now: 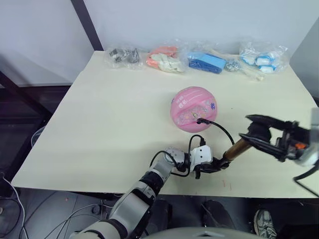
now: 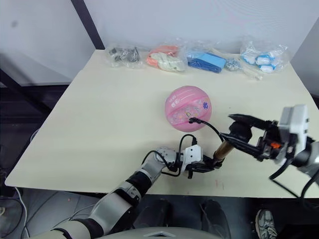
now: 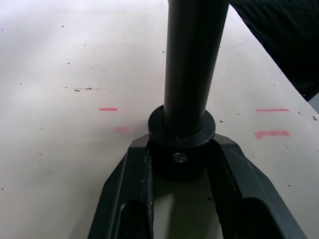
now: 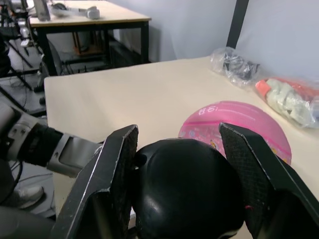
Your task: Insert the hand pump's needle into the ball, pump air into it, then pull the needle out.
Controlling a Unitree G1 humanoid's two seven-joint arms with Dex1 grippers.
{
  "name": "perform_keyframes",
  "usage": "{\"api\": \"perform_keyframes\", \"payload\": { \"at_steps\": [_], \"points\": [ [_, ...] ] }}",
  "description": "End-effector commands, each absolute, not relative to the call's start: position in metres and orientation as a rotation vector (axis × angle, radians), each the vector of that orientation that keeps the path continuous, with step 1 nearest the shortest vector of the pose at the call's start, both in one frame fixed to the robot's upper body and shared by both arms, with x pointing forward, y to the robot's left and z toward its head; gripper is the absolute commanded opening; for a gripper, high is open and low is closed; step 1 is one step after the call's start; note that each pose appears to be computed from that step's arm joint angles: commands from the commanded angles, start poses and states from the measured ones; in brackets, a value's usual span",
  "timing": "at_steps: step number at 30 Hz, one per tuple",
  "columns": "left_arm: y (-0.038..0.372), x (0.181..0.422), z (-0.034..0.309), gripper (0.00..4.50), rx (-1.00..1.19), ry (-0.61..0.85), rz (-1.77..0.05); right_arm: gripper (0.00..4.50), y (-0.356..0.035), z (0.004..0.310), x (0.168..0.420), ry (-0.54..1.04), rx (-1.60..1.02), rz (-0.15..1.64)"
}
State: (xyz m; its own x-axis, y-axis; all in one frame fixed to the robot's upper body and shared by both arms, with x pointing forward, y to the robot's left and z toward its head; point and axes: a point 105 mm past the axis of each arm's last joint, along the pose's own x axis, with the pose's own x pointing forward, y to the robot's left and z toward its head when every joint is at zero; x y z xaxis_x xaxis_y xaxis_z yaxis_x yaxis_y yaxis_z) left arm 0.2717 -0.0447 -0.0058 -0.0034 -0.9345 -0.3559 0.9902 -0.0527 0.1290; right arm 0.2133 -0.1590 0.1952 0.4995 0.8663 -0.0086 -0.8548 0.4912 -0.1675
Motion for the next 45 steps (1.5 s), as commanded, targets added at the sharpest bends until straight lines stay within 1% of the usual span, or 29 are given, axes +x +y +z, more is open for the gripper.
{"api": "perform_keyframes", "payload": {
  "at_steps": [1,5,9,14,20,25,34,39,45],
  "points": [
    [-0.035,0.260,-0.030,1.03,0.383,0.295,-1.582,2.16,-0.151,0.160,0.212,0.012,-0.128,1.060],
    [-0.035,0.260,-0.030,1.03,0.381,0.294,-1.585,2.16,-0.147,0.140,0.215,0.020,-0.129,1.045],
    [-0.036,0.260,-0.029,1.03,0.382,0.291,-1.586,2.16,-0.146,0.129,0.216,0.023,-0.127,1.026],
    [-0.036,0.260,-0.028,1.03,0.383,0.288,-1.589,2.16,-0.146,0.126,0.217,0.007,-0.142,1.017],
    [-0.036,0.260,-0.028,1.03,0.383,0.289,-1.592,2.16,-0.148,0.170,0.216,-0.112,-0.151,1.035],
    [-0.036,0.259,-0.028,1.03,0.383,0.291,-1.596,2.16,-0.149,0.206,0.214,-0.167,-0.193,1.061],
    [-0.035,0.259,-0.028,1.03,0.384,0.292,-1.603,2.16,-0.161,0.260,0.211,-0.236,-0.223,1.050],
    [-0.035,0.259,-0.028,1.03,0.385,0.292,-1.604,2.16,-0.166,0.281,0.208,-0.239,-0.231,1.056],
    [-0.035,0.259,-0.028,1.03,0.385,0.294,-1.602,2.16,-0.166,0.291,0.207,-0.234,-0.231,1.065]
  ]
}}
